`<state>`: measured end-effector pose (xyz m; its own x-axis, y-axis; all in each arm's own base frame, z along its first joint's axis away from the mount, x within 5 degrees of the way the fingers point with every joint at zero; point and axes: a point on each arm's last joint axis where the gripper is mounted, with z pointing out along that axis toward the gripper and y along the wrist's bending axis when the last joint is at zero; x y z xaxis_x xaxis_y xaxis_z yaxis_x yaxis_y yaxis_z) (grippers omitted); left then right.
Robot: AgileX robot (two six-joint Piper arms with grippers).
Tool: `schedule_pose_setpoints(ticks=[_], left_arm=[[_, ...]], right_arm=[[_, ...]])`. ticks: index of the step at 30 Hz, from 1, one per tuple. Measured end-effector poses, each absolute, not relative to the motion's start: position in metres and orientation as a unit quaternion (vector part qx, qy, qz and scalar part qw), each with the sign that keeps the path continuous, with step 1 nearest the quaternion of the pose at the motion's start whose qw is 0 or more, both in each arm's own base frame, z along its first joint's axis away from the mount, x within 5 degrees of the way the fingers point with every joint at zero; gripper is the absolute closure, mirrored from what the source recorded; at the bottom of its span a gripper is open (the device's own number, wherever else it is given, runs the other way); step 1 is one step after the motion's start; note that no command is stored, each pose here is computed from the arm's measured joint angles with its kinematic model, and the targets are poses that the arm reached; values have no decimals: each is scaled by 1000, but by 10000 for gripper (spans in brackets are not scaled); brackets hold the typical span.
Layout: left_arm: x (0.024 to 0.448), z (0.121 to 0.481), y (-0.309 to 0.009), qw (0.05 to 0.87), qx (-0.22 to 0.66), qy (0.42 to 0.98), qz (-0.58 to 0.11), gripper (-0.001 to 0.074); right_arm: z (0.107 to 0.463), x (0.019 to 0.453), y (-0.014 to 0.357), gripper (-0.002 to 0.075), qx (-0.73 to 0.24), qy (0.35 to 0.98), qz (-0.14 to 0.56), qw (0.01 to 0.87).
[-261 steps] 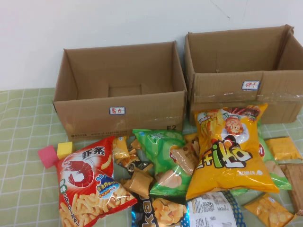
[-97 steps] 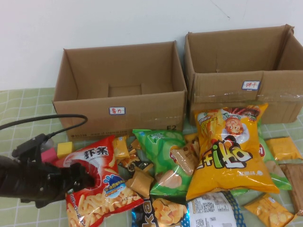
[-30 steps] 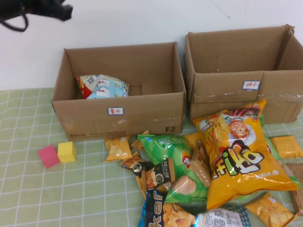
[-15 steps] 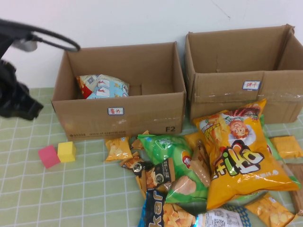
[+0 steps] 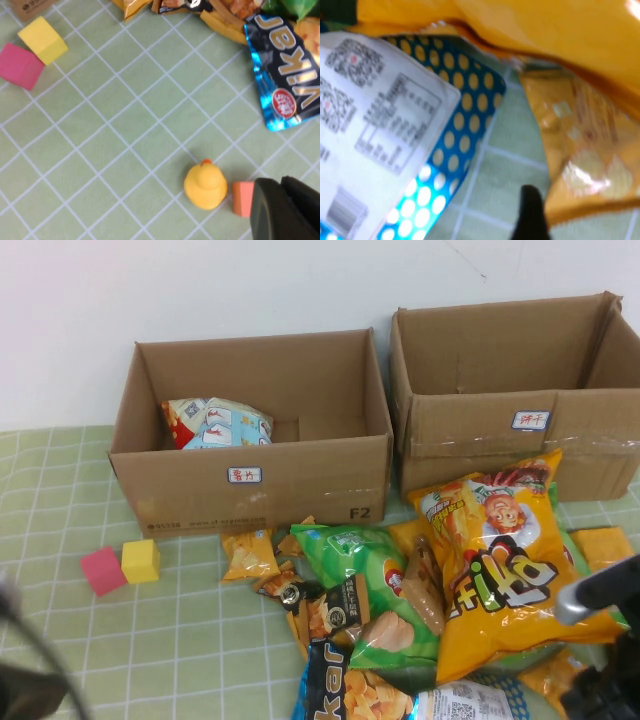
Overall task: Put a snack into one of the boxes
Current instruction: Pick up the biscuit, then place the biscuit in the biscuit box
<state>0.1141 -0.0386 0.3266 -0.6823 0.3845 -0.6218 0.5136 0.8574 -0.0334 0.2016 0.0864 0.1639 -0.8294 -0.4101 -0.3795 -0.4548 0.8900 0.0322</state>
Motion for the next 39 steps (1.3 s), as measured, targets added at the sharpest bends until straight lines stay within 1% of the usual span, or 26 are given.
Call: schedule_pose_setpoints(ticks=[3, 5, 11, 16, 18, 20, 23, 26, 28, 31, 34, 36, 39], left_arm=[[96, 319, -35, 335, 253, 903, -89, 735], [89, 313, -34, 344, 260, 898, -83, 735], [78, 301, -32, 350, 277, 892, -74, 735], [78, 298, -32, 346, 281, 892, -73, 735], [78, 298, -32, 347, 282, 892, -72, 735], [78, 298, -32, 350, 284, 890, -71, 735], [80, 300, -32, 362, 280, 886, -67, 735], [81, 300, -32, 366, 279, 885, -66, 735], [81, 300, -32, 370, 279, 884, -64, 735], [83, 301, -32, 381, 275, 881, -61, 736], [87, 298, -31, 400, 269, 874, -54, 736], [90, 299, -31, 415, 268, 868, -47, 736], [94, 301, -30, 440, 263, 858, -37, 736]], right_arm=[[159, 215, 91, 204, -237, 951, 50, 194], [155, 223, 93, 187, -240, 951, 40, 188], [132, 245, 100, 173, -255, 954, 22, 156], [114, 254, 103, 181, -265, 955, 14, 129], [114, 257, 104, 221, -266, 956, 13, 120], [113, 258, 105, 297, -268, 957, 12, 113], [115, 259, 105, 449, -260, 960, 8, 100], [121, 259, 102, 454, -234, 970, -6, 63], [130, 259, 101, 461, -220, 975, -19, 38], [156, 266, 101, 463, -209, 977, -36, 27], [198, 283, 105, 464, -203, 976, -41, 64], [232, 298, 109, 464, -201, 973, -45, 101], [282, 321, 114, 465, -201, 962, -55, 177]])
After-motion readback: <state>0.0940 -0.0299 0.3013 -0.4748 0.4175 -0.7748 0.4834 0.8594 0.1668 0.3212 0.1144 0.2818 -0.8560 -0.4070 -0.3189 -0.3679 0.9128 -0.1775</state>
